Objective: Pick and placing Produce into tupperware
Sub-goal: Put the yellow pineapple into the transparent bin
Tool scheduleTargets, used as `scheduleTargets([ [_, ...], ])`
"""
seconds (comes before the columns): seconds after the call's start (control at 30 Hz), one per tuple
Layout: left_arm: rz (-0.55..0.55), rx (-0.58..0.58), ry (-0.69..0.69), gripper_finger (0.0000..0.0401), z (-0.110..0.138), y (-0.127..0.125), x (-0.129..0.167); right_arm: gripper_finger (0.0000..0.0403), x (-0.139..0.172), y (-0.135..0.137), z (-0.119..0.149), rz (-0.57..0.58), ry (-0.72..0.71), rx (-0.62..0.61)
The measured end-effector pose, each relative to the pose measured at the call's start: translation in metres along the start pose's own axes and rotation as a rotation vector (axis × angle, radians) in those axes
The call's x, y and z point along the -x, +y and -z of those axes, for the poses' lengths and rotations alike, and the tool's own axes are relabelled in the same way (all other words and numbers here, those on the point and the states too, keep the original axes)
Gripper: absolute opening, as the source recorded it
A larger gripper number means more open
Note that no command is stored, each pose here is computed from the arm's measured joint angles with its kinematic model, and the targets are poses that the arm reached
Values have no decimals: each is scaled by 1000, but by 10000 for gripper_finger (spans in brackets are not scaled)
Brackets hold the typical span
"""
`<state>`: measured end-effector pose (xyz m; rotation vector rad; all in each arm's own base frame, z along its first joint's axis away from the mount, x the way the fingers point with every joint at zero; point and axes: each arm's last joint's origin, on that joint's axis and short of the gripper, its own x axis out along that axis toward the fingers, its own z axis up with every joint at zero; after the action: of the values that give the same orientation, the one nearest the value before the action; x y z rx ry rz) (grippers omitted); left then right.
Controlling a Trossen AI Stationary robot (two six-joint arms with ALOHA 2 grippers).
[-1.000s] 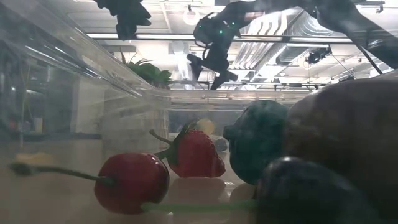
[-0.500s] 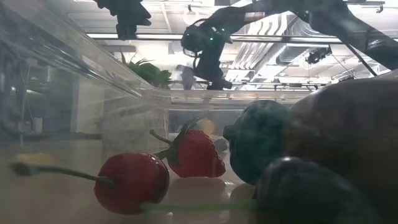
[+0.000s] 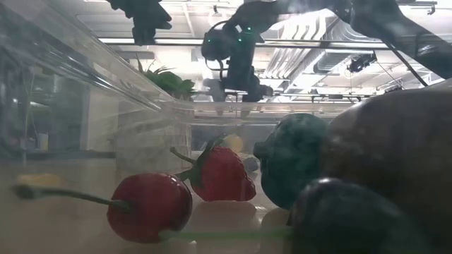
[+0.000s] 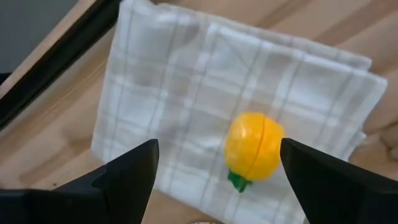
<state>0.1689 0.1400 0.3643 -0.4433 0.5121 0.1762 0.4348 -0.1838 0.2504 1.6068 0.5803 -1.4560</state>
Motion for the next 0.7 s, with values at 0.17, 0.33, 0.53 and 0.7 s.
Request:
scheduleTargets([
  [0.17,0,1,1,76,0,0,0,326,1,-2,7,4,12,-4],
  [0.33,1,2,3,76,0,0,0,326,2,-4,15,17,16,-28],
  [0.53,0,4,5,76,1,0,0,326,1,-9,22,51,13,-75],
  [0.7,0,4,7,76,1,0,0,326,1,-9,21,50,12,-97],
])
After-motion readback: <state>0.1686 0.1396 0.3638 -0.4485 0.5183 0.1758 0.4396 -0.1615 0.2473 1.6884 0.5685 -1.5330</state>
